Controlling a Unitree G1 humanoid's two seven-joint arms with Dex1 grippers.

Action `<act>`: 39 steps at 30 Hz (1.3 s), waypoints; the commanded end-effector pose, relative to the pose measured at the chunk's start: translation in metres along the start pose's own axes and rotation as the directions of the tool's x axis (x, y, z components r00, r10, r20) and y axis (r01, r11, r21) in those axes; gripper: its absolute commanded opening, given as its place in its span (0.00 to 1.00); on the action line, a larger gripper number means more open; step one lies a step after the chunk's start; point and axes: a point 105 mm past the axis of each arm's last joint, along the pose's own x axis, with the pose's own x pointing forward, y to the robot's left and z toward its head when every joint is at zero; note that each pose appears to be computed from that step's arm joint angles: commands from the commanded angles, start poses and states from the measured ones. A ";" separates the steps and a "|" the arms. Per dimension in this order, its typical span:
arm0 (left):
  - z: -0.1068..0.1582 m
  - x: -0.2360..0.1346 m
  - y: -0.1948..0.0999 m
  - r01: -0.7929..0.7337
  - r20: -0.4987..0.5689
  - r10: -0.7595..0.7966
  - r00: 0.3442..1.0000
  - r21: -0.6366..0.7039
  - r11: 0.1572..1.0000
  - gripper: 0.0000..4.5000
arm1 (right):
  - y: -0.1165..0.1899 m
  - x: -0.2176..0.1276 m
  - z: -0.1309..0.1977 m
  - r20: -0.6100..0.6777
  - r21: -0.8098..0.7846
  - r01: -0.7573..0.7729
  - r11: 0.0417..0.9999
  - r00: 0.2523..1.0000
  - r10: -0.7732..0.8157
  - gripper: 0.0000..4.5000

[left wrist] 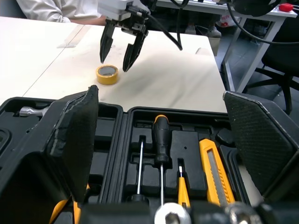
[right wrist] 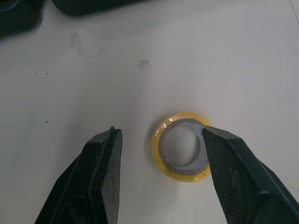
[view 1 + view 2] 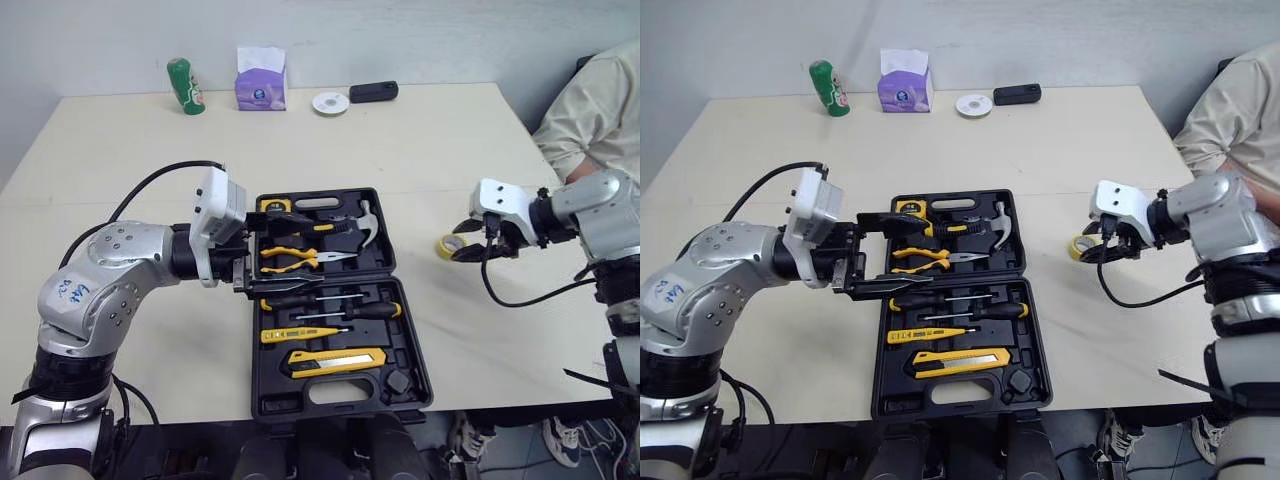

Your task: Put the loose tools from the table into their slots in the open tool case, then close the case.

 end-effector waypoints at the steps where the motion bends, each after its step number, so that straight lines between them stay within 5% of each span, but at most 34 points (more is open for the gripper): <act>1: 0.007 0.004 -0.003 0.004 -0.002 -0.004 1.000 0.087 0.996 1.00 | -0.007 -0.002 0.001 -0.029 -0.031 0.017 0.999 0.999 -0.018 0.63; 13: 0.008 0.012 -0.002 0.013 0.026 -0.016 1.000 0.094 0.995 1.00 | -0.005 0.010 0.000 -0.050 -0.035 -0.013 0.999 0.999 0.011 0.63; 17: 0.009 0.015 -0.002 0.021 0.029 -0.024 0.999 0.099 0.995 1.00 | -0.003 0.017 -0.006 -0.063 -0.022 -0.008 1.000 0.998 0.007 0.35; 20: 0.010 0.017 -0.003 0.026 0.031 -0.030 0.999 0.105 0.994 1.00 | -0.004 0.017 -0.011 -0.082 -0.029 0.006 1.000 0.997 -0.008 0.00; 26: 0.005 0.019 -0.012 0.070 0.014 -0.072 0.997 0.083 0.994 1.00 | 0.010 -0.004 0.019 0.057 -0.097 -0.053 0.994 0.997 0.058 0.00; 32: -0.013 0.022 -0.032 0.149 -0.026 -0.148 0.989 0.020 0.989 1.00 | 0.078 -0.018 0.065 0.234 -0.199 -0.212 0.957 0.938 0.257 0.00; 39: -0.040 0.017 -0.057 0.238 -0.128 -0.237 0.963 -0.011 0.971 1.00 | 0.161 -0.002 0.080 0.285 -0.266 -0.348 0.899 0.863 0.418 0.00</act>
